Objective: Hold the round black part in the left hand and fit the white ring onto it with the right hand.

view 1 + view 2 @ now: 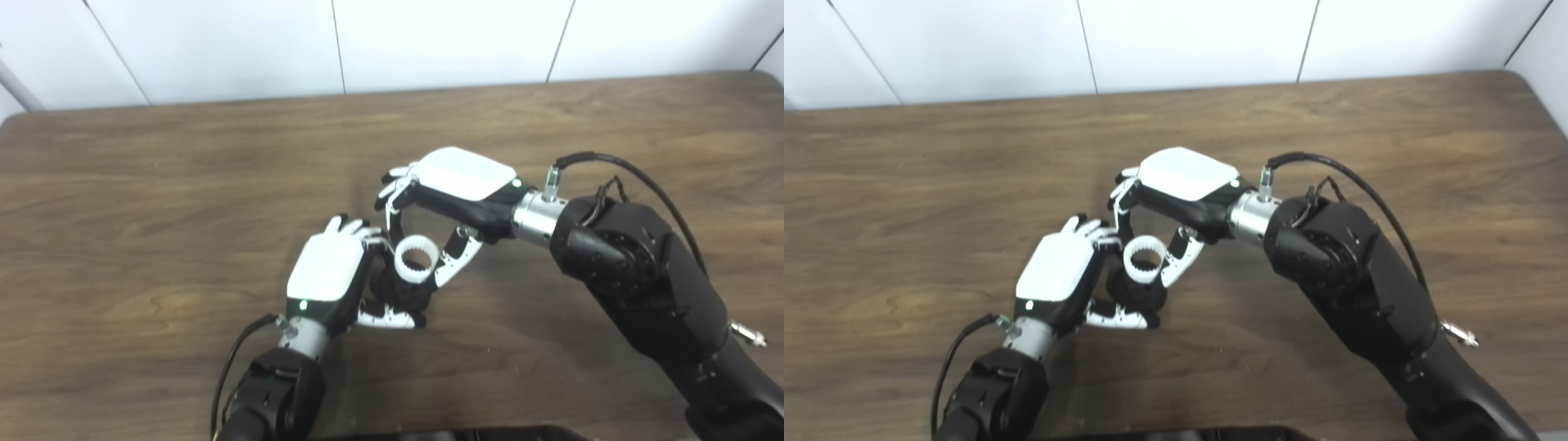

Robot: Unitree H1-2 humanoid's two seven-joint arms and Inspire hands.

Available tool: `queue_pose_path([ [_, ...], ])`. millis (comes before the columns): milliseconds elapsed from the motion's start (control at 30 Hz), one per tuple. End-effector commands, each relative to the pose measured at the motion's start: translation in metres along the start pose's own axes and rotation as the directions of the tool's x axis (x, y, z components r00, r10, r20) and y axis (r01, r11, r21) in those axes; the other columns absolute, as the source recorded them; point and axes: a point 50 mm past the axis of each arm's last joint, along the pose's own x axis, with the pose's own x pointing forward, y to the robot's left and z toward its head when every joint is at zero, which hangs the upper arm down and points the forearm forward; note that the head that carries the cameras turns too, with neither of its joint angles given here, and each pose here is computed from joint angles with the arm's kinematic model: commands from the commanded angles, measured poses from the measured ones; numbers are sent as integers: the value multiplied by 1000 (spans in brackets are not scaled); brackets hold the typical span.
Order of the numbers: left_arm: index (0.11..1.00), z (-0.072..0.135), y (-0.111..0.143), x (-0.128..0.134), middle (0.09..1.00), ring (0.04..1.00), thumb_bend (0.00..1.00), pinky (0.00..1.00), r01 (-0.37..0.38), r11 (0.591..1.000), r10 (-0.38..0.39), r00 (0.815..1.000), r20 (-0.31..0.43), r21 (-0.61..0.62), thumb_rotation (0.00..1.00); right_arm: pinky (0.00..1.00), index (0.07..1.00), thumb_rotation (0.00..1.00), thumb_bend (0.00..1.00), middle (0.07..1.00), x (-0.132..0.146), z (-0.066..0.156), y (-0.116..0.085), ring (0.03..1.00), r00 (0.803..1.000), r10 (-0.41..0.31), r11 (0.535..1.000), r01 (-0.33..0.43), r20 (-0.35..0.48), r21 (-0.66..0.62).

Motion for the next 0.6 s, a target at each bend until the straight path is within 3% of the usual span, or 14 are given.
queue_pose_path([
  [0,485,2,-13,-1,806,892,522,979,88,996,-88,996,-4,6,55,916,484,138,522,803,0,7,-11,918,999,-39,999,41,32,-36],
  [567,485,1,-11,-2,804,890,523,983,79,997,-79,997,-3,3,55,912,484,137,523,801,8,4,2,917,1000,-24,999,25,19,-28],
])
